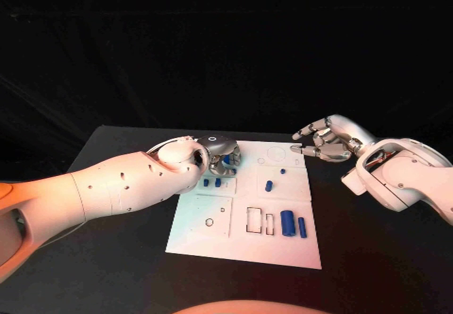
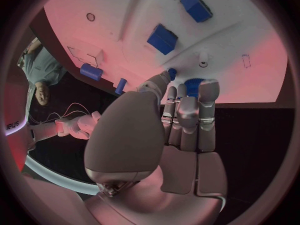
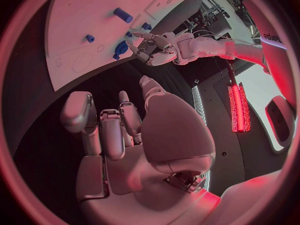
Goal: Assemble the parts on the task board
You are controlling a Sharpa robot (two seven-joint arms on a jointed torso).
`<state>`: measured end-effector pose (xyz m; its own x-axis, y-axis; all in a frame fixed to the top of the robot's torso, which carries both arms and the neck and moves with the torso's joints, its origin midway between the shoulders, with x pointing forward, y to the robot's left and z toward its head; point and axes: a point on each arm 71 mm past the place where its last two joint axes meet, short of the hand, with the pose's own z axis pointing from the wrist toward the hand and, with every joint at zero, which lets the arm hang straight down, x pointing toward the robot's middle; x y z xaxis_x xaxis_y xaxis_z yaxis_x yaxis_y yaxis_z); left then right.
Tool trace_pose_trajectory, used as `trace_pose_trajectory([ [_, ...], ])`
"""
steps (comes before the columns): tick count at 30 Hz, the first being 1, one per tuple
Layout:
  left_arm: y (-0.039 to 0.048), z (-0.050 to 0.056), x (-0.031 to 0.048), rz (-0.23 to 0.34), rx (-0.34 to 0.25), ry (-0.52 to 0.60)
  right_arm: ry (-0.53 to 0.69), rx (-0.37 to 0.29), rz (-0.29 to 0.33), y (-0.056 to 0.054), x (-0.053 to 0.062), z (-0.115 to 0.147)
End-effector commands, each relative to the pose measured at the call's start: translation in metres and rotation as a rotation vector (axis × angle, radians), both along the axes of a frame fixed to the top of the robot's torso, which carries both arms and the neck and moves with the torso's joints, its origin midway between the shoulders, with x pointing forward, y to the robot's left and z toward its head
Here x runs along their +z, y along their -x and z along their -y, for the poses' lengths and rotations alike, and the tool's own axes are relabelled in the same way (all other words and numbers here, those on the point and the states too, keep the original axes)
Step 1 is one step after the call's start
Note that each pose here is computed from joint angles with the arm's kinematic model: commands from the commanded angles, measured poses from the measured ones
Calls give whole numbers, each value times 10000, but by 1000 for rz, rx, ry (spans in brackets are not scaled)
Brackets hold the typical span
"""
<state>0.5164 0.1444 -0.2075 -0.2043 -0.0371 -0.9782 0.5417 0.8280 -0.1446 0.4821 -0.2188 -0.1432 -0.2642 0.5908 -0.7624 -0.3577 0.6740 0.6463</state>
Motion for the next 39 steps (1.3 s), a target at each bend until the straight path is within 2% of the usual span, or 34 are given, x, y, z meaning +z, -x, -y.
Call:
trace_pose_trajectory([
  [1, 8, 28, -28, -11, -20, -29, 3, 9, 5, 6, 1, -15],
  [21, 3, 60, -98, -40, -31, -35, 4, 8, 3, 4, -1, -13],
  [39, 1, 56, -122, -60, -20, -44, 4, 8, 2, 6, -2, -13],
])
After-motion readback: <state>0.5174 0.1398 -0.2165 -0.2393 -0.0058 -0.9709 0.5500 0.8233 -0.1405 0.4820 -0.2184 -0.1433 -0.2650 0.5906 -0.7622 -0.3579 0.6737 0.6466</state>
